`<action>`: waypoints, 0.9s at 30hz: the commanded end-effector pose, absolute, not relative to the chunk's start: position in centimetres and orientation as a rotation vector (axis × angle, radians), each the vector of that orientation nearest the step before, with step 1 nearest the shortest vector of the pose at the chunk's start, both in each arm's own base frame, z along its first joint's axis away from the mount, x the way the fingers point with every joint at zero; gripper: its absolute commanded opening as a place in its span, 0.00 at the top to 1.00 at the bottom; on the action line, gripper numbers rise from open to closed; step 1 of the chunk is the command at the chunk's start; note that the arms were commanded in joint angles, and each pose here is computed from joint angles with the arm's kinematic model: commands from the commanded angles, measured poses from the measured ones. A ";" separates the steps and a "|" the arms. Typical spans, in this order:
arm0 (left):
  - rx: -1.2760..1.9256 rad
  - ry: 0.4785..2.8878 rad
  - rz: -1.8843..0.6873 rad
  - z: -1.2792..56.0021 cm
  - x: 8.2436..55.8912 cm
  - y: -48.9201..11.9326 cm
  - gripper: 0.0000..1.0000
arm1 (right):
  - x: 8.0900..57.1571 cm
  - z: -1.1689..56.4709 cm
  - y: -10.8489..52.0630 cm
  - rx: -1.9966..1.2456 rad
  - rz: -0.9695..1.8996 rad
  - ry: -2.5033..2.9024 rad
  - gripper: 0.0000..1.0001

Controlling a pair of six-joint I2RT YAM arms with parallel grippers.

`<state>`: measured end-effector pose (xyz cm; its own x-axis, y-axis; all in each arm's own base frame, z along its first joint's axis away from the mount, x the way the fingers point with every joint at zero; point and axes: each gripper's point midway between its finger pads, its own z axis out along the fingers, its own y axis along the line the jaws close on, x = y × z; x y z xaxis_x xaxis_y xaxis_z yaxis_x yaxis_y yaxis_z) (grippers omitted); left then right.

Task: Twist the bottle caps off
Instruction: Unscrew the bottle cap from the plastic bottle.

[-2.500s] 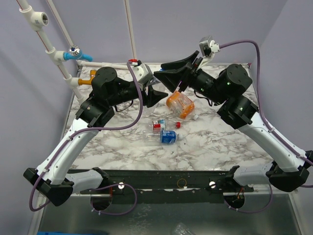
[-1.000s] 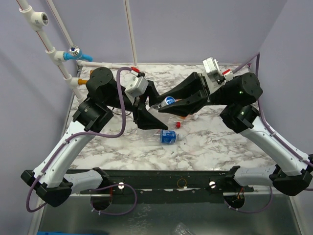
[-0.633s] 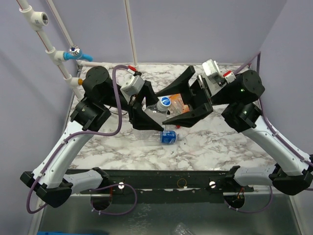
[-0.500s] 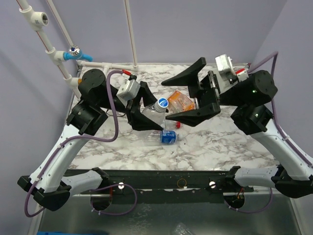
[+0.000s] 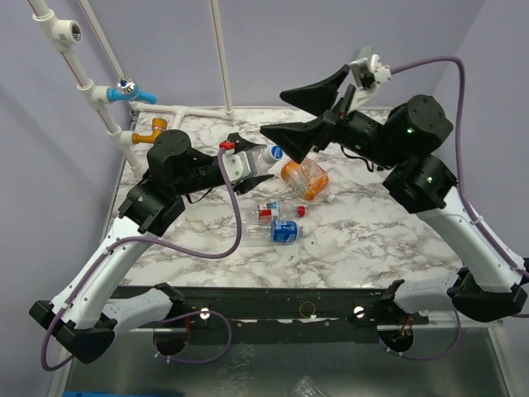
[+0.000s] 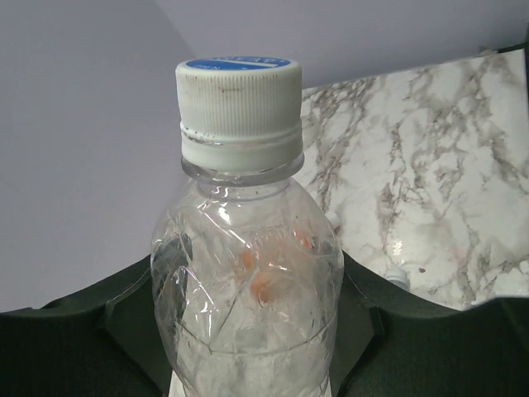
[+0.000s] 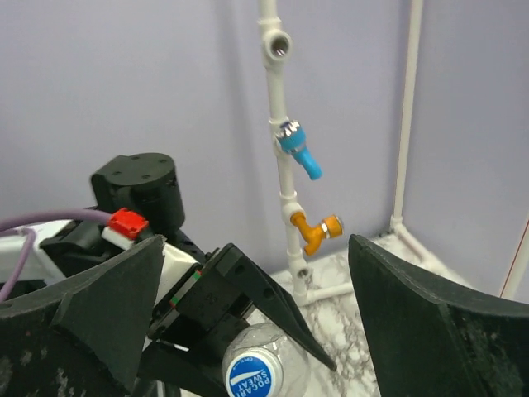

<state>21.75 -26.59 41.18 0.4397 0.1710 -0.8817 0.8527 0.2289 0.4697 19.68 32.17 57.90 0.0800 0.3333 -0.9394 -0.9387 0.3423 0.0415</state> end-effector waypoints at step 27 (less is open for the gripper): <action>0.909 1.282 -0.649 43.8 26.4 -26.4 1.00 | 27.2 50.9 34.4 -0.399 1.013 1.357 0.57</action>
<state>26.75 -26.23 41.55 0.1744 0.1325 -0.9757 0.8351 0.5052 0.2178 27.14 34.39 49.83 -0.1302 0.3137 -0.9406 -0.7846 0.5473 0.2911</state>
